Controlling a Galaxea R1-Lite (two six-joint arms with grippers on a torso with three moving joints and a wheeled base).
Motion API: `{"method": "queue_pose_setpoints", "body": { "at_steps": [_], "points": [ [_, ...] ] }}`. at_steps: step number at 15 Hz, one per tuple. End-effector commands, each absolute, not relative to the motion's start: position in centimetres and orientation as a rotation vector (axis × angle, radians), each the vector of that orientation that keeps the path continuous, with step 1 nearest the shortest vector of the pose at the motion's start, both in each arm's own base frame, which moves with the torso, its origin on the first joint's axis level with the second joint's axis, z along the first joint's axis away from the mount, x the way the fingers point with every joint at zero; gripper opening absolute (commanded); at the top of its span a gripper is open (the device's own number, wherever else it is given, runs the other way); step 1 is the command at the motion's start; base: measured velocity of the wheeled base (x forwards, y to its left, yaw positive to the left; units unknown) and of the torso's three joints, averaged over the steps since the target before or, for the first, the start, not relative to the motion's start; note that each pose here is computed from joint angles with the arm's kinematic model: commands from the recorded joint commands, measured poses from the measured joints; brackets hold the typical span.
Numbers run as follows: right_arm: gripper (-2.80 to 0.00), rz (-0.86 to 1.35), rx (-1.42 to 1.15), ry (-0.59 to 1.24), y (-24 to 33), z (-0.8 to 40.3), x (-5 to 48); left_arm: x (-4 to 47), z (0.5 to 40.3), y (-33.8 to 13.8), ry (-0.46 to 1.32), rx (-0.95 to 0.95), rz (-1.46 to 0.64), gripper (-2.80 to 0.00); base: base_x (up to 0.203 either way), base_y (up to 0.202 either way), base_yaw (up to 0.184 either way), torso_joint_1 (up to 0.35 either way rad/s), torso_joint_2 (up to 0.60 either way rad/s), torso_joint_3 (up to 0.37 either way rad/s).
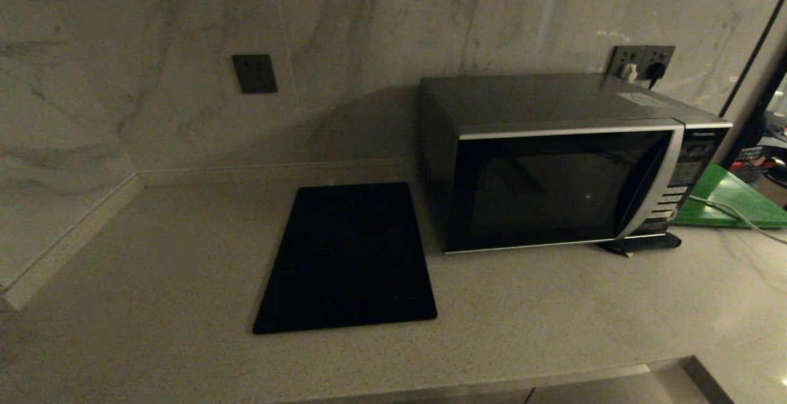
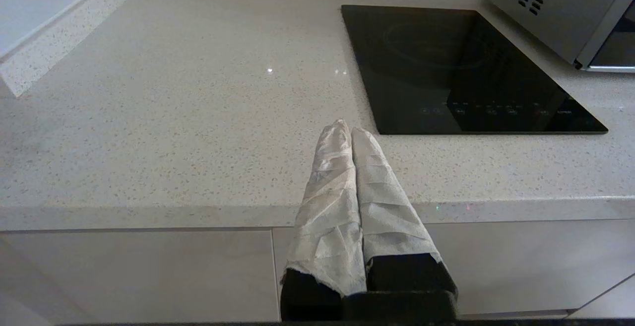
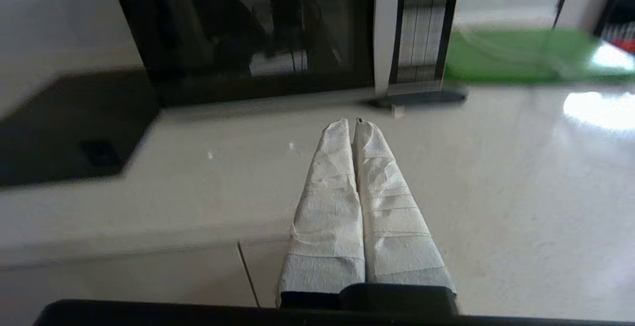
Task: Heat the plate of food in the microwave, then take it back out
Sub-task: Open the microwave oven
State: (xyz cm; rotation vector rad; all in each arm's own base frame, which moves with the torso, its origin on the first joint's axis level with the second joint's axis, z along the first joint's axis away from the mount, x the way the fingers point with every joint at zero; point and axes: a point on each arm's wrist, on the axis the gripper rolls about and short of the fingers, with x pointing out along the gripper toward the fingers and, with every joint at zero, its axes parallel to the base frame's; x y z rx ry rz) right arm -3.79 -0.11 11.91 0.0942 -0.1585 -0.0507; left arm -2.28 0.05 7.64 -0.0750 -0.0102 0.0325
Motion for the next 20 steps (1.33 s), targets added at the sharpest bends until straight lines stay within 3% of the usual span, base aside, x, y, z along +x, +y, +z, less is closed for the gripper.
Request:
{"method": "queue_pose_setpoints", "body": {
  "at_steps": [1,5,10,16,20],
  "points": [
    [-2.8,-0.051,0.093,-0.188,-0.1,15.3,-5.4,-2.3,7.6,0.1,-0.009,-0.075,0.033,-2.8,0.0,0.0,0.0,0.0,0.0,0.0],
    [-2.8,-0.108,0.093,-0.126,-0.2,22.3,-3.8,-2.3,7.6,0.1,-0.009,-0.075,0.033,-2.8,0.0,0.0,0.0,0.0,0.0,0.0],
    [-2.8,-0.332,0.096,-0.09,-0.7,31.0,1.7,-2.3,7.6,0.1,-0.009,-0.075,0.033,-2.8,0.0,0.0,0.0,0.0,0.0,0.0],
    [-2.8,-0.767,-0.065,0.05,-1.6,32.8,6.8,-2.3,7.6,0.1,-0.009,-0.075,0.033,-2.8,0.0,0.0,0.0,0.0,0.0,0.0],
    [-2.8,-0.894,-0.098,0.08,-1.8,33.1,7.5,-2.3,7.6,0.1,-0.009,-0.075,0.033,-2.8,0.0,0.0,0.0,0.0,0.0,0.0]
  ]
}}
